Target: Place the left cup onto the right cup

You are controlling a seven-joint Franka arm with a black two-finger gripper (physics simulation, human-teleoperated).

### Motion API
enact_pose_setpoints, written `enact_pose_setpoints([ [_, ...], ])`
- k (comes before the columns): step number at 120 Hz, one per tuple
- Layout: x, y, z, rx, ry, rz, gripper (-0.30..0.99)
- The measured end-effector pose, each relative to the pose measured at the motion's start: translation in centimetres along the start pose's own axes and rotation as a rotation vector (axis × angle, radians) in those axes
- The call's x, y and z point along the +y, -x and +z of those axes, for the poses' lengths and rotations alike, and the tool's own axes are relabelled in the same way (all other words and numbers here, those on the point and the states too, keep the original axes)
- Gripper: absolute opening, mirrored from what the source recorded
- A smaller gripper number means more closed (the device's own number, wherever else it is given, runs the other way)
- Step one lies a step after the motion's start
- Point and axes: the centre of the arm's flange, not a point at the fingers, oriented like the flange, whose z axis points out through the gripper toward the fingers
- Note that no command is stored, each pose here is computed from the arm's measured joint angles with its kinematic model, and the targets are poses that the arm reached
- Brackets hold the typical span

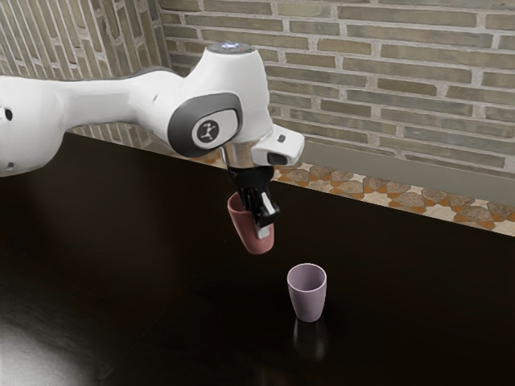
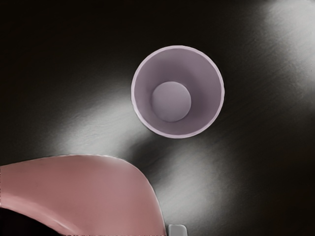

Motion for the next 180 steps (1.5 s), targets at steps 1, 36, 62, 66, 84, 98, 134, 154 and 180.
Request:
enact_pose_setpoints([
  [1, 0.1, -0.1, 0.0, 0.0, 0.0, 0.002, -0.09],
  [36, 1.3, -3.0, 0.8, 0.01, 0.007, 0.013, -0.09],
  [62, 2.7, -4.5, 2.7, -0.009, 0.018, 0.029, -0.09],
  [66, 2.8, -4.7, 3.1, -0.013, 0.02, 0.029, -0.09],
  [84, 3.6, -5.4, 4.0, -0.006, 0.005, 0.04, -0.09],
  [98, 4.1, -5.8, 5.0, -0.01, -0.012, 0.05, -0.09],
  [134, 4.4, -6.4, 6.2, 0.004, -0.039, 0.042, -0.09],
  [154, 4.7, -6.6, 6.7, 0.007, -0.044, 0.036, -0.09],
  [180, 4.9, -6.8, 8.0, -0.004, -0.045, 0.026, -0.09],
])
